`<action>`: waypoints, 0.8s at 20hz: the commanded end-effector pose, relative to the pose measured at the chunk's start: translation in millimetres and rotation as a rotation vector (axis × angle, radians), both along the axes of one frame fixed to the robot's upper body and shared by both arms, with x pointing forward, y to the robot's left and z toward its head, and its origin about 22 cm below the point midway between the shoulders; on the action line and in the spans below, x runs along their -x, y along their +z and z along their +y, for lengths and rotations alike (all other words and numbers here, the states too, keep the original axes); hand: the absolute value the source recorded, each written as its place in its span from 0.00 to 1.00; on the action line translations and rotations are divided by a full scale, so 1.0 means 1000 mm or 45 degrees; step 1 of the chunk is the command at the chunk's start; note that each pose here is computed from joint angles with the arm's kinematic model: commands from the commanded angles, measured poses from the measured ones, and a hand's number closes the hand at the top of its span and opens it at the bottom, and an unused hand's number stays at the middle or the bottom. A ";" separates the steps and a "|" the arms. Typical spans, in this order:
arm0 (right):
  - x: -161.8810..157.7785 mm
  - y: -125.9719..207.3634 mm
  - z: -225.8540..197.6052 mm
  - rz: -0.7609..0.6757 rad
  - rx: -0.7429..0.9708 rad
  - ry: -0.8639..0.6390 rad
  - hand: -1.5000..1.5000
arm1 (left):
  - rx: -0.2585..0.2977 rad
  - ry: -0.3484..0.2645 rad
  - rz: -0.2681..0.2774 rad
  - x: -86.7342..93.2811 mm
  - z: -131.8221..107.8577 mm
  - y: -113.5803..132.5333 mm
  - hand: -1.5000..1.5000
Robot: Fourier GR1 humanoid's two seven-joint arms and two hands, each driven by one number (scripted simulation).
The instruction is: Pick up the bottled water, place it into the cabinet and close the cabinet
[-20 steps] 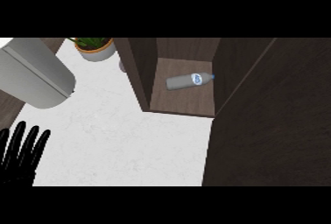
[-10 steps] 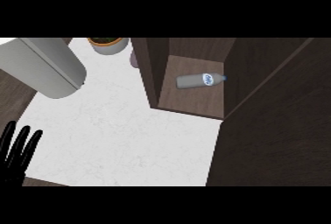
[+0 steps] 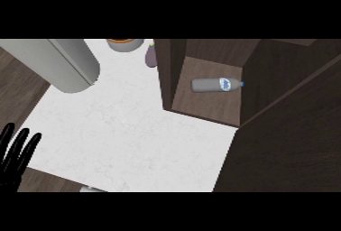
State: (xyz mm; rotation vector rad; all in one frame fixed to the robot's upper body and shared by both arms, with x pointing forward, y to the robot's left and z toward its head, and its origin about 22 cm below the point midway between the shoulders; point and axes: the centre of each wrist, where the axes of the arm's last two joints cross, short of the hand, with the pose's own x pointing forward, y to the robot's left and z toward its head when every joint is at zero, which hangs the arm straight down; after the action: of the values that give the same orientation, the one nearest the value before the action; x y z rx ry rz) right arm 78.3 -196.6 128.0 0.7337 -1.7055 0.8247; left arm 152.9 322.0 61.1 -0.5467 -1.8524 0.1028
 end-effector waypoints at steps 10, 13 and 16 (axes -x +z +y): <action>-0.016 0.015 0.027 -0.134 0.212 0.302 1.00 | -0.027 -0.014 0.001 -0.006 0.012 0.004 0.00; -0.020 0.017 0.030 -0.155 0.205 0.311 1.00 | -0.020 0.003 -0.021 -0.010 0.016 0.007 0.00; -0.024 0.020 0.030 -0.170 0.191 0.292 1.00 | -0.023 -0.009 -0.023 -0.010 0.015 0.006 0.00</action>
State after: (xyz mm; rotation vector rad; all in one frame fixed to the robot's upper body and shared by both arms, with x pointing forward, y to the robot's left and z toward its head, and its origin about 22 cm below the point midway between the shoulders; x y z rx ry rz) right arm 104.6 -186.6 147.1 0.7225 -1.7059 1.1470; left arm 160.5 336.1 66.2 -0.5416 -1.8549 0.0747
